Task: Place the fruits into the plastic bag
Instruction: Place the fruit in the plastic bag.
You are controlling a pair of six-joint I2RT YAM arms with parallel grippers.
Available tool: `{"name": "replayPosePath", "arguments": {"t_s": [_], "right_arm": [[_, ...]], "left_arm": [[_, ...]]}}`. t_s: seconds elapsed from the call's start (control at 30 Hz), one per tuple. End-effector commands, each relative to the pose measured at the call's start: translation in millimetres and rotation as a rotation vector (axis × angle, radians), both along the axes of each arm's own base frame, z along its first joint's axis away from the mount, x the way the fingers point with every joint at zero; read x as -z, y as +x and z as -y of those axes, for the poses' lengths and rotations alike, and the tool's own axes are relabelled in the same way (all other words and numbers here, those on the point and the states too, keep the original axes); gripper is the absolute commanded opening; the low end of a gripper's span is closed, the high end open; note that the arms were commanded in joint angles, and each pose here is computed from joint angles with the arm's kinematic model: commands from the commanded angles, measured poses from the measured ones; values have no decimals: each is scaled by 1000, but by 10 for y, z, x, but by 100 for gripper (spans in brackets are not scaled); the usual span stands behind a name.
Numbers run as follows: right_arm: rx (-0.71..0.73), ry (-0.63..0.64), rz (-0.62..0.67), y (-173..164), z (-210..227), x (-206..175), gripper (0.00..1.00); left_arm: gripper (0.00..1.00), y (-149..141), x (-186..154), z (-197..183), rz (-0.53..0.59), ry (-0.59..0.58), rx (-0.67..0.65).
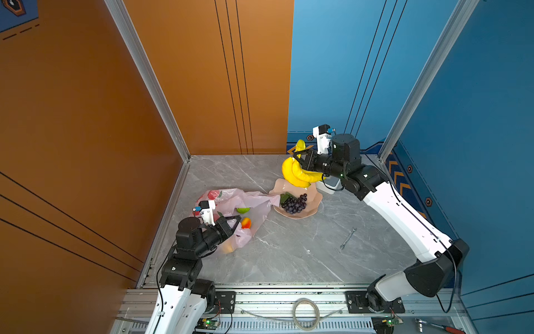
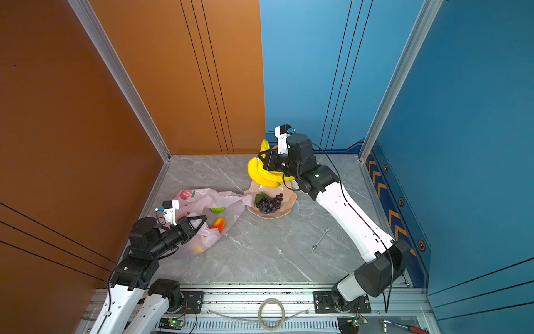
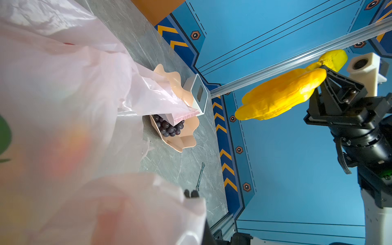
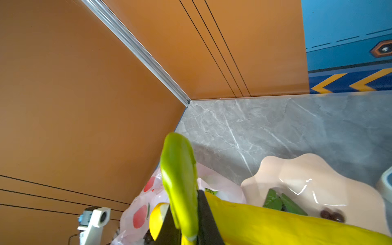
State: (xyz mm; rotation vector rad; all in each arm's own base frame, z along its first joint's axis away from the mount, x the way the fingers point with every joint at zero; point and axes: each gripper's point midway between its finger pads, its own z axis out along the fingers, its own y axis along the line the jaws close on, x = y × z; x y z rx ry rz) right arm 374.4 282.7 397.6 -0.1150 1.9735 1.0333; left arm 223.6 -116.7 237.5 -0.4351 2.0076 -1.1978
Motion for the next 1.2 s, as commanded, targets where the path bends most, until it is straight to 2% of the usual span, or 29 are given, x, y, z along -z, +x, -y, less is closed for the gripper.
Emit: {"name": "replayPosePath", "arguments": {"t_s": [0.0, 0.3, 0.57, 0.7, 0.8, 1.17], "right_arm": [[-53, 217, 6, -126, -75, -322, 12], [-195, 541, -46, -322, -337, -463, 12], [-342, 736, -98, -464, -724, -461, 12], [-392, 759, -118, -540, -900, -402, 12], [-455, 763, -150, -720, -1129, -293, 12], [-545, 809, -235, -826, -1509, 177, 12]], "left_arm": [[0, -20, 30, -1, -3, -9, 6], [0, -38, -13, 15, 3, -21, 13], [0, -52, -40, 17, 4, -31, 12], [0, -23, -82, 26, 8, -45, 13], [0, 1, -138, 35, 18, -59, 13], [0, 14, -331, 32, 50, -67, 10]]}}
